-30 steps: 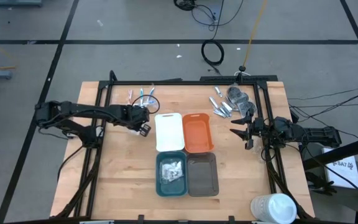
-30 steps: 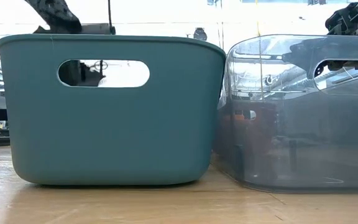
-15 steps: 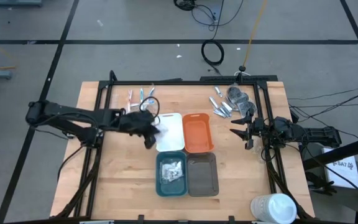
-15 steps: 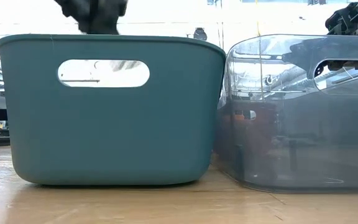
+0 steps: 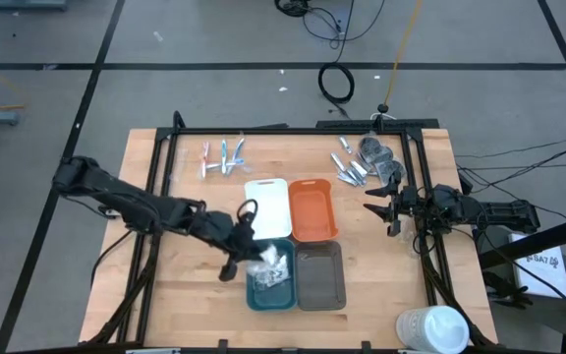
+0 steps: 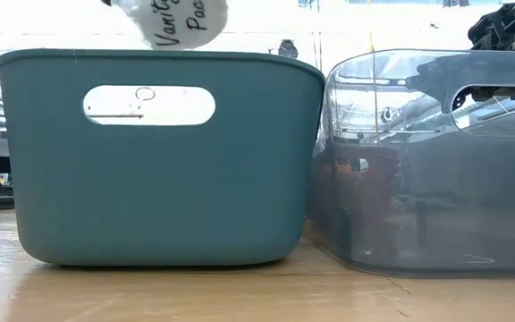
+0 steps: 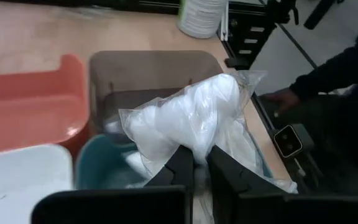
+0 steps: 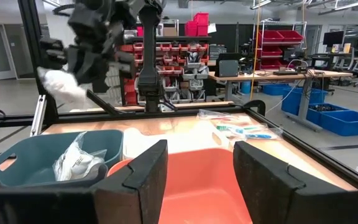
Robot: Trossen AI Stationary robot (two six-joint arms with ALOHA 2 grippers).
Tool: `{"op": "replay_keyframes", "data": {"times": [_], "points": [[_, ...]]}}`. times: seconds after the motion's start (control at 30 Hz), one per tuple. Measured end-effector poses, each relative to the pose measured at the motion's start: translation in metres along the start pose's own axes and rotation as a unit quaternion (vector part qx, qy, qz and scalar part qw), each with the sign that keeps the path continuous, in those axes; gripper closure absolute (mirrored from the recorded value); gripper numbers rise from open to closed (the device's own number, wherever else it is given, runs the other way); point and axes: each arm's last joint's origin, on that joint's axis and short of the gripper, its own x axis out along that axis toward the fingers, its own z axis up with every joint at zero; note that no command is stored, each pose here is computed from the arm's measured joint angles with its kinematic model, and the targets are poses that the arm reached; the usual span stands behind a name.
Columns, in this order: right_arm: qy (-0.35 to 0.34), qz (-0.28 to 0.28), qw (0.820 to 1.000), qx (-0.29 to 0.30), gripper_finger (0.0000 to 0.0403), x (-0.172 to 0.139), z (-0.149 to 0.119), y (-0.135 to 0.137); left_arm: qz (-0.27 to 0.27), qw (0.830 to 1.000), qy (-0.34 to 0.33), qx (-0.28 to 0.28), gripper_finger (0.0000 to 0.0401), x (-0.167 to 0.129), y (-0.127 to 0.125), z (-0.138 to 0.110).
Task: Pick & Place Travel size toiletries
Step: Put the vanity pack into the blue bin, then put the red toothbrush into the white bin
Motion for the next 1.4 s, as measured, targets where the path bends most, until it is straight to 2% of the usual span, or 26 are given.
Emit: {"op": "replay_keyframes", "data": {"times": [0.13,0.27,0.4,0.6,0.73,0.87,1.07,1.23,1.4], "points": [[0.000,0.000,1.000,0.000,0.0227,0.000,0.000,0.000,-0.027,1.000,0.011,0.003,0.0381,0.025,-0.001,-0.008],[0.000,0.000,1.000,0.000,0.0229,0.000,0.000,0.000,-0.093,0.995,0.020,-0.003,0.0396,0.046,0.000,-0.016],[0.000,0.000,1.000,0.000,0.0231,0.000,0.000,0.000,-0.142,0.989,0.028,-0.021,0.0387,0.063,0.000,-0.023],[0.000,0.000,1.000,0.000,0.0227,0.000,0.000,0.000,-0.133,0.988,0.058,-0.051,0.0393,0.080,0.005,-0.038],[0.000,0.000,1.000,0.000,0.0229,0.000,0.000,0.000,-0.120,0.988,0.053,-0.086,0.0394,0.084,0.007,-0.039],[0.000,0.000,1.000,0.000,0.0231,0.000,0.000,0.000,-0.123,0.986,0.040,-0.102,0.0361,0.083,0.006,-0.035],[0.000,0.000,1.000,0.000,0.0227,0.000,0.000,0.000,-0.123,0.983,0.029,-0.133,0.0280,0.076,0.006,-0.028],[0.000,0.000,1.000,0.000,0.0230,0.000,0.000,0.000,-0.143,0.982,0.037,-0.118,0.0220,0.075,0.005,-0.029],[0.000,0.000,1.000,0.000,0.0229,0.000,0.000,0.000,-0.155,0.981,0.044,-0.111,0.0186,0.075,0.004,-0.029]]}}
